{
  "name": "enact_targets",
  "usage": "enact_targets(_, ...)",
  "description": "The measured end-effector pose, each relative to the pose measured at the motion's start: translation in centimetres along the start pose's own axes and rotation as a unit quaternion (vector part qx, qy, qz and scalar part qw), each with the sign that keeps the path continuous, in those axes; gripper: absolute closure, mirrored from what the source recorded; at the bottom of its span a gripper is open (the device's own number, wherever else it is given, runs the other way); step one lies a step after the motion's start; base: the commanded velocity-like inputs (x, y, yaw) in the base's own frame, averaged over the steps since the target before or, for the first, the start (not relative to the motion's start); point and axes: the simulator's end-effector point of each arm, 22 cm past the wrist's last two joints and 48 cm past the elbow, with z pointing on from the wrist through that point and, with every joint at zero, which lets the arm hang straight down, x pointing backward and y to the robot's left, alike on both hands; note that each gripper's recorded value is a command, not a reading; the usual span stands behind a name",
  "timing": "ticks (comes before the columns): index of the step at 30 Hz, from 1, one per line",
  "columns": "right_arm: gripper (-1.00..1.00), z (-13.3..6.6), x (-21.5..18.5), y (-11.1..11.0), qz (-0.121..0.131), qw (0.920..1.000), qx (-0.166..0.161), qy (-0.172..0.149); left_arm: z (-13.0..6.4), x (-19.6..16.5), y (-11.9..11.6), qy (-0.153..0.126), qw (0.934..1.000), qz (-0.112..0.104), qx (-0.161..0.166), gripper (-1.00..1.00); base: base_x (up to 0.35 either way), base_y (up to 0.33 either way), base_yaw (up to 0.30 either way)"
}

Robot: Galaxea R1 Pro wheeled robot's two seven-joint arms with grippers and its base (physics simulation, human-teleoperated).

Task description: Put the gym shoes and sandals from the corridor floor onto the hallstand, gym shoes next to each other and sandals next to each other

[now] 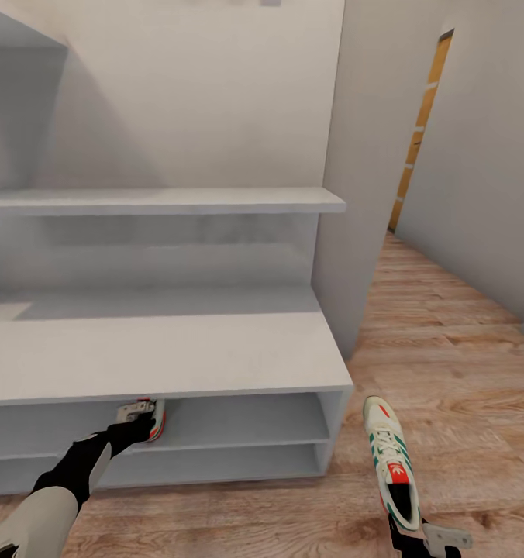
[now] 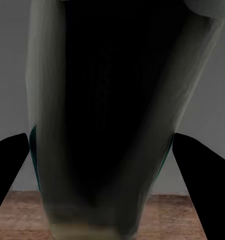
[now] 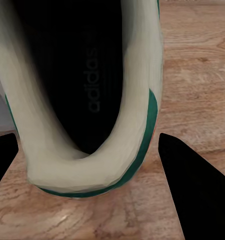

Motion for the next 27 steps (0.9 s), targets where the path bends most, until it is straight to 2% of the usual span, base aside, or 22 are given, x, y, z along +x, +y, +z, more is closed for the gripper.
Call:
enact_targets(25,1.00,0.00,0.03,0.00,0.000,1.0000,0.000,0.000,0.02,-0.02,-0.05,-0.001,1.0000,0.000,0.001,1.00,0.048,0.000,0.000)
enact_targets(26,1.00,0.00,0.03,0.00,0.000,1.0000,0.000,0.000,0.02,-0.02,-0.05,-0.001,1.0000,0.000,0.001,-1.00,0.005,0.000,0.000)
enact_targets(27,1.00,0.00,0.03,0.00,0.000,1.0000,0.000,0.000,0.01,-0.03,0.01,-0.001,1.0000,0.000,0.000,-1.00,0.003,0.000,0.000)
